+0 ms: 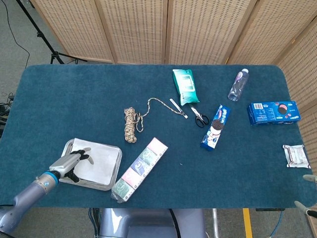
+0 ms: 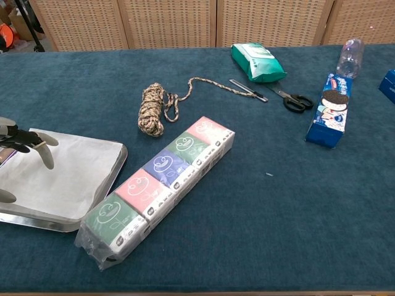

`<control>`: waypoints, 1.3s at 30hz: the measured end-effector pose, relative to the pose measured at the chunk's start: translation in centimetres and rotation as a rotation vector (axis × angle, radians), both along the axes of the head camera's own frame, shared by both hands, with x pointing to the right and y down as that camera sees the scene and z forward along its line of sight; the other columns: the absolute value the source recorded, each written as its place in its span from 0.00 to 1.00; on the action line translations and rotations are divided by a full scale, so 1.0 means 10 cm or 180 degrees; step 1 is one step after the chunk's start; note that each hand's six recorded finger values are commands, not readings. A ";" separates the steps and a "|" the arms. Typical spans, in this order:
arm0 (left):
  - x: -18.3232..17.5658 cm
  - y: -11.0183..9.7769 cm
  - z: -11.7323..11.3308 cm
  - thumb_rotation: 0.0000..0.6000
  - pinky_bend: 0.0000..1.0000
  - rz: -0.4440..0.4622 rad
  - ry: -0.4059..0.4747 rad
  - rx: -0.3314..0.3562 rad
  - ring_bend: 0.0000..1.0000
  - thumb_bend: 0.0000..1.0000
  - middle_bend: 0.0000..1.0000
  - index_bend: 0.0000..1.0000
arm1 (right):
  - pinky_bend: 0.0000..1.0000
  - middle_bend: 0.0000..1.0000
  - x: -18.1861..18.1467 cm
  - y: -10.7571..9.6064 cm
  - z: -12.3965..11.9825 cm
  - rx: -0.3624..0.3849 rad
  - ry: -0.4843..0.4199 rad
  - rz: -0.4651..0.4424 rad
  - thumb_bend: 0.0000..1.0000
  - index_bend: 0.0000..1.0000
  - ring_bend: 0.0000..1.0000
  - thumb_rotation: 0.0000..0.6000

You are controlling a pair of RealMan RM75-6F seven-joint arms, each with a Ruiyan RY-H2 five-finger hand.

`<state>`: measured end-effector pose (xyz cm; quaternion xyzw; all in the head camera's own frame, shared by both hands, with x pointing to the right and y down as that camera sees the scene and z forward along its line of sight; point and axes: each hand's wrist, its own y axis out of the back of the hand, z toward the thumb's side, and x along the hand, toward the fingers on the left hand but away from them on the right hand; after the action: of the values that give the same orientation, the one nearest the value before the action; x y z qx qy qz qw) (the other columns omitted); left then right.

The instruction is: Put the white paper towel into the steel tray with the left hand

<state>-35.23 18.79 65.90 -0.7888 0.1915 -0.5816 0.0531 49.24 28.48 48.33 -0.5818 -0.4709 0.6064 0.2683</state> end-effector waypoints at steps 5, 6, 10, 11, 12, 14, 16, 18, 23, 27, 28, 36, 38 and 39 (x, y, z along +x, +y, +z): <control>-0.02 0.02 0.01 1.00 0.02 0.0002 -0.0031 -0.0016 0.00 0.16 0.00 0.33 | 0.00 0.00 0.00 0.00 0.00 0.0000 0.0001 0.0004 0.09 0.31 0.00 1.00; -0.02 0.02 0.01 1.00 0.02 0.0002 -0.0032 -0.0017 0.00 0.16 0.00 0.33 | 0.00 0.00 0.00 0.00 0.00 0.0000 0.0001 0.0005 0.09 0.31 0.00 1.00; -0.02 0.03 0.02 1.00 0.02 0.0011 -0.0036 -0.0026 0.00 0.16 0.00 0.33 | 0.00 0.00 0.00 0.00 0.00 0.0000 -0.0001 0.0006 0.09 0.31 0.00 1.00; -0.02 0.03 0.02 1.00 0.02 0.0013 -0.0035 -0.0026 0.00 0.16 0.00 0.33 | 0.00 0.00 0.00 0.00 0.00 0.0000 -0.0001 0.0008 0.09 0.31 0.00 1.00; -0.02 0.03 0.02 1.00 0.02 0.0015 -0.0035 -0.0026 0.00 0.16 0.00 0.33 | 0.00 0.00 0.01 0.00 0.00 0.0000 -0.0002 0.0010 0.09 0.31 0.00 1.00; -0.02 0.04 0.02 1.00 0.02 0.0022 -0.0038 -0.0029 0.00 0.16 0.00 0.33 | 0.00 0.00 0.01 0.00 0.00 0.0002 -0.0004 0.0011 0.09 0.31 0.00 1.00; -0.02 0.04 0.02 1.00 0.02 0.0033 -0.0043 -0.0033 0.00 0.16 0.00 0.33 | 0.00 0.00 0.01 0.00 0.00 0.0003 -0.0004 0.0009 0.09 0.31 0.00 1.00; -0.02 0.05 0.02 1.00 0.02 0.0039 -0.0045 -0.0036 0.00 0.16 0.00 0.33 | 0.00 0.00 0.01 0.00 0.00 0.0002 -0.0005 0.0011 0.09 0.31 0.00 1.00; -0.03 0.07 0.02 1.00 0.02 0.0048 -0.0060 -0.0052 0.00 0.16 0.00 0.33 | 0.00 0.00 0.01 0.00 0.00 -0.0001 -0.0002 0.0009 0.09 0.31 0.00 1.00; -0.04 0.07 0.03 1.00 0.02 0.0051 -0.0069 -0.0060 0.00 0.16 0.00 0.33 | 0.00 0.00 0.01 0.00 0.00 -0.0005 -0.0002 0.0012 0.09 0.31 0.00 1.00; -0.04 0.07 0.03 1.00 0.02 0.0051 -0.0072 -0.0063 0.00 0.16 0.00 0.33 | 0.00 0.00 0.01 0.00 0.00 -0.0008 -0.0001 0.0012 0.09 0.31 0.00 1.00; -0.05 0.10 0.03 1.00 0.02 0.0080 -0.0089 -0.0087 0.00 0.16 0.00 0.33 | 0.00 0.00 0.01 0.00 0.00 -0.0017 -0.0001 0.0017 0.09 0.31 0.00 1.00; -0.05 0.11 0.03 1.00 0.02 0.0098 -0.0096 -0.0099 0.00 0.16 0.00 0.33 | 0.00 0.00 0.02 0.00 -0.01 -0.0020 0.0000 0.0021 0.09 0.31 0.00 1.00; -0.05 0.12 0.03 1.00 0.02 0.0104 -0.0100 -0.0105 0.00 0.16 0.00 0.33 | 0.00 0.00 0.02 0.00 -0.01 -0.0022 -0.0001 0.0021 0.09 0.31 0.00 1.00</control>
<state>-35.72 20.01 66.25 -0.7834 0.1680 -0.5961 0.0525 49.41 28.52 48.28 -0.5812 -0.4708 0.6088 0.2643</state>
